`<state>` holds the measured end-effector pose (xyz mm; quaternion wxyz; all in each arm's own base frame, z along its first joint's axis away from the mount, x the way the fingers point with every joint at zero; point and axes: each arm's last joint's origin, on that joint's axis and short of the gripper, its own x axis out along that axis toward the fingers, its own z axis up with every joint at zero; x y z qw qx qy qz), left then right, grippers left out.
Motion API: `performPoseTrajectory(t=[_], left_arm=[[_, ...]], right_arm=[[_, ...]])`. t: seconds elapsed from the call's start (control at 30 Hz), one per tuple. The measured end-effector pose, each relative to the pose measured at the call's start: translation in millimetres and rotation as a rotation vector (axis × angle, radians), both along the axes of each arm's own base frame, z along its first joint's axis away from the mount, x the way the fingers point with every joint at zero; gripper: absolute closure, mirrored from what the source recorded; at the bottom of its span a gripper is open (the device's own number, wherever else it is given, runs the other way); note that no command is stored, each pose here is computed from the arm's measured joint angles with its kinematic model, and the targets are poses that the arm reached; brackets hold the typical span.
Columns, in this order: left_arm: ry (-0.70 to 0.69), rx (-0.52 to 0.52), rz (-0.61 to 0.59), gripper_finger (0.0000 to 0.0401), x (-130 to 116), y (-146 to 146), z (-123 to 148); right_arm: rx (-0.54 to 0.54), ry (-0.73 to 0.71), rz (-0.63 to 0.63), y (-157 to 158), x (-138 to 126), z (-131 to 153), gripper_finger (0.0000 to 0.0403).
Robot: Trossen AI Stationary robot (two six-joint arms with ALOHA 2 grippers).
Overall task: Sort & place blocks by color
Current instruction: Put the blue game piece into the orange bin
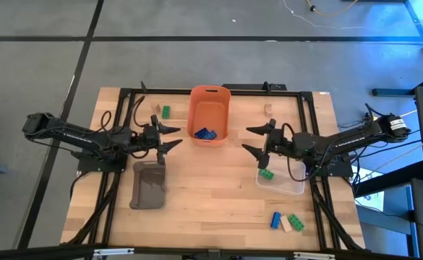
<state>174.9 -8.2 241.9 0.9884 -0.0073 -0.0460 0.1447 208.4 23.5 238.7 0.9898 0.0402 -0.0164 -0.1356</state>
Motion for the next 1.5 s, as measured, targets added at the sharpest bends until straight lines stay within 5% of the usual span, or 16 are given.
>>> performPoseTrajectory(t=[0.43,0.63,0.8,0.97,1.33,1.5], left_arm=[[0.000,0.000,0.000,0.0202,0,0,0],[0.001,0.001,0.000,0.0202,0,0,0],[0.000,0.002,0.001,0.0202,0,0,0],[0.001,0.003,0.001,0.0202,0,0,0],[0.007,0.024,0.004,0.0202,0,0,0],[0.007,0.026,0.004,0.0202,0,0,0]], right_arm=[[0.000,0.002,0.001,0,0,0,0.0069],[0.131,0.027,0.076,3,3,0,0.0069],[0.421,0.341,0.178,20,11,17,0.0069],[0.660,0.693,0.151,67,8,47,0.0069],[1.027,1.128,-0.230,175,7,69,0.0069],[1.022,1.331,-0.451,196,9,45,0.0069]])
